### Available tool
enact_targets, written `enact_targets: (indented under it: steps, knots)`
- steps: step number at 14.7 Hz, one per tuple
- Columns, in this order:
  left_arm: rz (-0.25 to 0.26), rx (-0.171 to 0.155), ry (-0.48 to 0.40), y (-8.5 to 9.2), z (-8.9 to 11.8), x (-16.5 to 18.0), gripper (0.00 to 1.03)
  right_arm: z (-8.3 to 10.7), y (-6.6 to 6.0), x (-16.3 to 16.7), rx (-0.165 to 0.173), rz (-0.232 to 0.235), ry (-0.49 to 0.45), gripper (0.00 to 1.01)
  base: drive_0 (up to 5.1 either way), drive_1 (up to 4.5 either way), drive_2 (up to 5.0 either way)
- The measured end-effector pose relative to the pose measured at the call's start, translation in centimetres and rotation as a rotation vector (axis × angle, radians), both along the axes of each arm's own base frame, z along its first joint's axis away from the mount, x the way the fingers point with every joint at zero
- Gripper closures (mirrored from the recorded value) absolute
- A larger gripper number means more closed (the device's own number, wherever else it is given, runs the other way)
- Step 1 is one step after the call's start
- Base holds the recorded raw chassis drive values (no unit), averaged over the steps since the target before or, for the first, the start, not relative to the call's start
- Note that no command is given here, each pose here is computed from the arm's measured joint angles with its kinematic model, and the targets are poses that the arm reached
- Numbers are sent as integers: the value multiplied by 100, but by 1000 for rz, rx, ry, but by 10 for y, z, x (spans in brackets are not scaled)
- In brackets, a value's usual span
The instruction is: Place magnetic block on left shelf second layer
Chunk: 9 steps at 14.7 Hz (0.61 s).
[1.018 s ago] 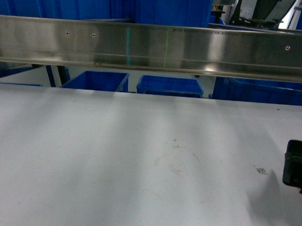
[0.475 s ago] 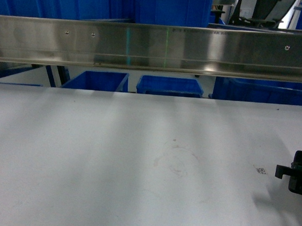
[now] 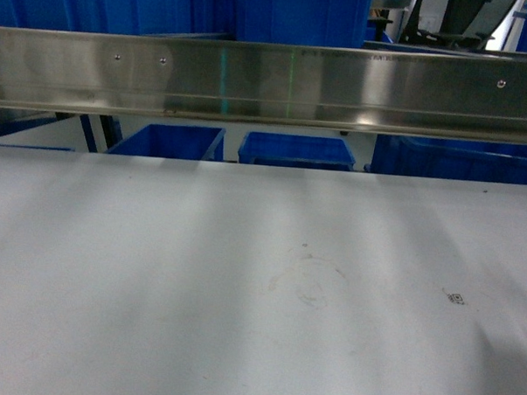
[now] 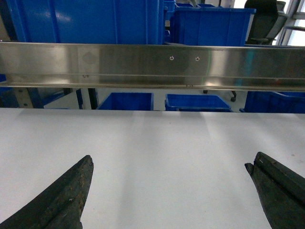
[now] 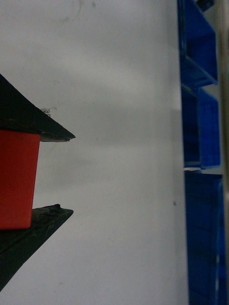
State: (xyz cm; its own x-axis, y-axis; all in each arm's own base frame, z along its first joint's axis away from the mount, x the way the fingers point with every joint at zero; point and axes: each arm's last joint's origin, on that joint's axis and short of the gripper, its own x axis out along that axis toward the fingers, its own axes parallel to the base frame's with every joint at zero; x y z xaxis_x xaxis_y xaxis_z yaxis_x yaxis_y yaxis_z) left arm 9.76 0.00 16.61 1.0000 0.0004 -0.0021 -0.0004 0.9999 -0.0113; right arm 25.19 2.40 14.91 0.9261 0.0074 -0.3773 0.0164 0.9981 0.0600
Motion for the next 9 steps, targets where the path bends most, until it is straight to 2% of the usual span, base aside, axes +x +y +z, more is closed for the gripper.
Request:
enact_targets:
  steps: [3,6,7,8,9]
  knots:
    - [0,0,0,0,0,0,5,46,-8,-29,13,36,-91,66,0,0,0]
    - [0,0,0,0,0,0,5,76,-15,-58,17,37,-168,66,0,0,0]
    - [0,0,0,0,0,0,5,78,-15,-62,17,34,-183,66,0,0,0]
    - [0,0,0,0,0,0,5,62,-18,-60,7,-2,-141,66,0,0,0]
    - [0,0,0,0,0,0,5,55,-22,-60,7,-36,-117,67,0,0,0]
